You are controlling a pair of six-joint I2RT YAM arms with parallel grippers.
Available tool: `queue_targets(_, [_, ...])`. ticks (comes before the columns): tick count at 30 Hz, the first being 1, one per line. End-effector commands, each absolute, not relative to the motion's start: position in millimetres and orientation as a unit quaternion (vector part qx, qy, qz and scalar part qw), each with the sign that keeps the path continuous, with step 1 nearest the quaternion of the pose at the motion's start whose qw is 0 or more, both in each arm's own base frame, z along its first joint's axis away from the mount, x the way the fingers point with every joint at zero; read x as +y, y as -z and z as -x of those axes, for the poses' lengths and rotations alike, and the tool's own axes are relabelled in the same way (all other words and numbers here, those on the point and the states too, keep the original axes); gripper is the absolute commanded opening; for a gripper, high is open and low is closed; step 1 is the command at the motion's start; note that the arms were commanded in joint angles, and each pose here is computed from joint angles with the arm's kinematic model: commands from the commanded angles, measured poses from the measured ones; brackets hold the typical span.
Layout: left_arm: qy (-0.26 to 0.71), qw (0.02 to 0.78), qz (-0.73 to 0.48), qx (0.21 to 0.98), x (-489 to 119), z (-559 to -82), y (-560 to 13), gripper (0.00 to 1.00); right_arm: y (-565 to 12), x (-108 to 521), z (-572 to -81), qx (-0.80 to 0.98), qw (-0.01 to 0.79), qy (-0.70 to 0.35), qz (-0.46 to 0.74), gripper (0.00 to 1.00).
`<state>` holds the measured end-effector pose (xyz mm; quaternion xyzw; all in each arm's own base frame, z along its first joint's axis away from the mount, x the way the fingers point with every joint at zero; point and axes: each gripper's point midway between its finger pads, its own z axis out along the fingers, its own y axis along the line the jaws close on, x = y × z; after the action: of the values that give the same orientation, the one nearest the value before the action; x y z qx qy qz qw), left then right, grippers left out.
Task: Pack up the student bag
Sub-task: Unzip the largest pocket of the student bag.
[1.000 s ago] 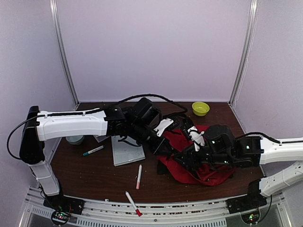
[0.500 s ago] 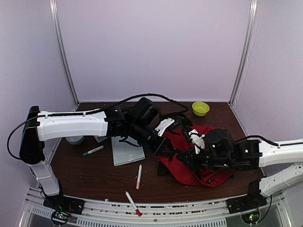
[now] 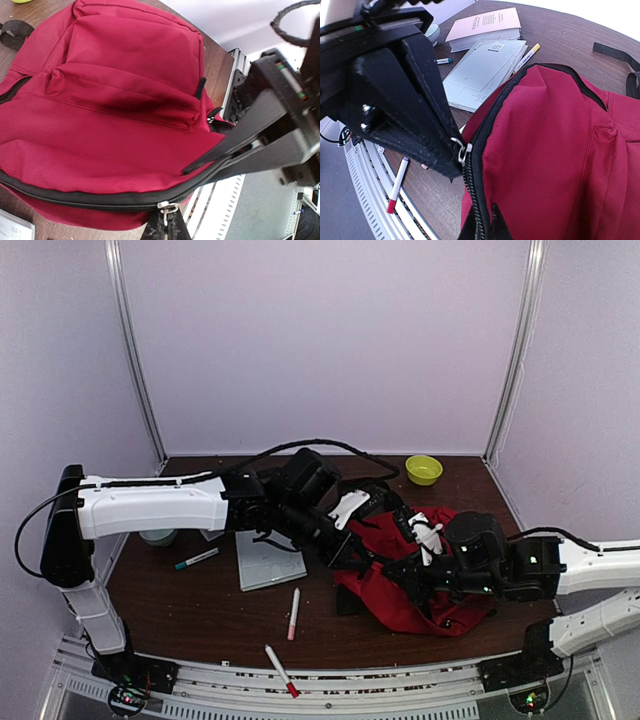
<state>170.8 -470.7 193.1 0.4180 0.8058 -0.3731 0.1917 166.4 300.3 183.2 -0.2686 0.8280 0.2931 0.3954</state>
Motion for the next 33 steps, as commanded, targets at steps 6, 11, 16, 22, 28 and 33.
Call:
queue_targets(6, [0.332,0.211,-0.411,0.822,-457.0,-188.6,-169.3,0.0,-188.9,273.3,-162.5,0.828,0.413,-0.291,0.243,0.0])
queue_targets(11, [0.314,0.21,-0.394,0.838,-447.5,-207.5,-148.3,0.0,-187.6,266.3,-160.7,0.829,0.415,-0.289,0.24,0.0])
queue_targets(16, [0.297,0.209,-0.388,0.847,-446.2,-231.0,-129.8,0.0,-188.1,264.7,-158.6,0.828,0.413,-0.293,0.24,0.0])
queue_targets(22, [0.295,0.202,-0.378,0.854,-432.7,-270.7,-107.2,0.0,-194.8,271.4,-150.0,0.819,0.403,-0.322,0.252,0.0])
queue_targets(28, [0.327,0.209,-0.384,0.838,-444.9,-283.7,-107.1,0.0,-194.7,274.5,-151.3,0.818,0.404,-0.325,0.25,0.0])
queue_targets(33, [0.337,0.207,-0.38,0.837,-452.1,-285.9,-106.5,0.0,-190.5,278.1,-151.6,0.821,0.397,-0.322,0.254,0.0])
